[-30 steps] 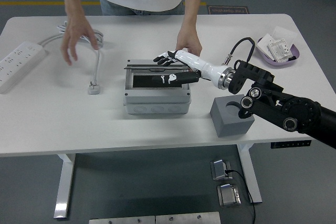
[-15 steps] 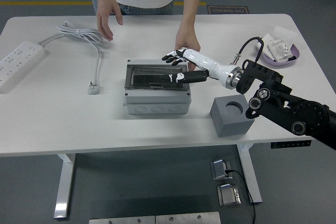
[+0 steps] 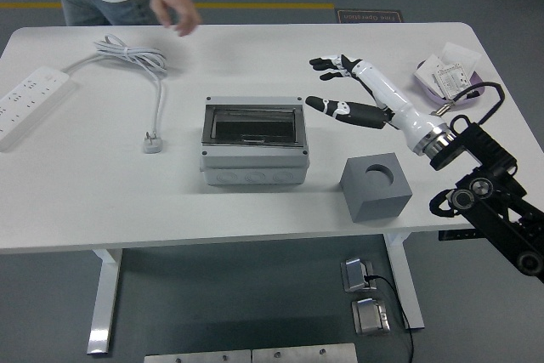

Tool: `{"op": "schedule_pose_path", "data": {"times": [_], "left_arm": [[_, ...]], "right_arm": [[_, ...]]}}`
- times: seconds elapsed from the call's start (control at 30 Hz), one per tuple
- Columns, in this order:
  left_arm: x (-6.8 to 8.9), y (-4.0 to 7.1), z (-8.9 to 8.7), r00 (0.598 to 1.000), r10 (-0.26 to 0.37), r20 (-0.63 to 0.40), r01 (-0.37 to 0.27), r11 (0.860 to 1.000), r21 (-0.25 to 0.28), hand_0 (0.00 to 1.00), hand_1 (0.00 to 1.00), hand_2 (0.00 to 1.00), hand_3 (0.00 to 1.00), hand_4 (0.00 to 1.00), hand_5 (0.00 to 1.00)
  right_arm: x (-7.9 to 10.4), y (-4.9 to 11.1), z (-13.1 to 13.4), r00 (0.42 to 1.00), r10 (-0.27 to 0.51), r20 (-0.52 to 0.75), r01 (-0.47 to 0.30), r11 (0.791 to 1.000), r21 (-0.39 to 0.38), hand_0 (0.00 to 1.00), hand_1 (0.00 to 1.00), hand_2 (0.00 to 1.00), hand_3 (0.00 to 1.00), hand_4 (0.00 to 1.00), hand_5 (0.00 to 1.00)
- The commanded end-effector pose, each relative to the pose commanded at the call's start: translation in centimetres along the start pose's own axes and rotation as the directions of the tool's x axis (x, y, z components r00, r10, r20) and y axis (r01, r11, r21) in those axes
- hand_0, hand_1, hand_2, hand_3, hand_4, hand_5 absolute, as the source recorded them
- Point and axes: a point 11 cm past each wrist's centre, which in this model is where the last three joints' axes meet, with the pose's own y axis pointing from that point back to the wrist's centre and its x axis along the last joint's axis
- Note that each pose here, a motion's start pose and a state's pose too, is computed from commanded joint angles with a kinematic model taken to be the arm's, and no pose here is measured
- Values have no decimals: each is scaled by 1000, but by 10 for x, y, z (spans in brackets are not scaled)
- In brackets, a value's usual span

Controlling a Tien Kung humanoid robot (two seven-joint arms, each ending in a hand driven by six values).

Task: Fetch the battery,place it into the box,close the lid of the box

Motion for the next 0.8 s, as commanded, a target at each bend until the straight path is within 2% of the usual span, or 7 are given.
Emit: {"op": "schedule_pose_path", "data": {"times": [0.07,0.23,0.37,0.47,0.63,0.67,0.8], "left_arm": [[0,0,-1,1000,1,-2,-1,1000,1,625,678,609,608,637,142],[0,0,-4,1000,0,-7,0,1000,3,625,678,609,608,637,142],[0,-1,-5,1000,-1,-10,1,1000,2,625,677,609,608,638,142],[0,0,-4,1000,-1,-11,1,1000,1,624,677,609,608,637,143],[3,0,-3,1000,4,-10,-4,1000,1,624,677,609,608,637,143],[4,0,-3,1000,5,-9,-5,1000,1,624,678,609,608,637,142],[5,0,-4,1000,8,-7,-8,1000,3,624,678,609,608,637,142]], "right_arm": [[15,16,10,995,88,44,-87,996,-10,688,600,665,710,986,721],[39,58,49,944,286,164,-275,958,-85,688,600,665,710,986,721],[38,89,75,875,388,291,-358,921,-153,683,590,652,686,981,703],[32,99,83,827,425,368,-385,905,-182,664,585,638,682,942,615],[25,104,89,764,461,451,-404,887,-222,664,585,638,682,942,615],[23,104,89,757,464,460,-407,885,-224,640,545,589,676,887,503],[16,102,87,757,468,457,-415,883,-218,640,545,589,676,887,503]]}}
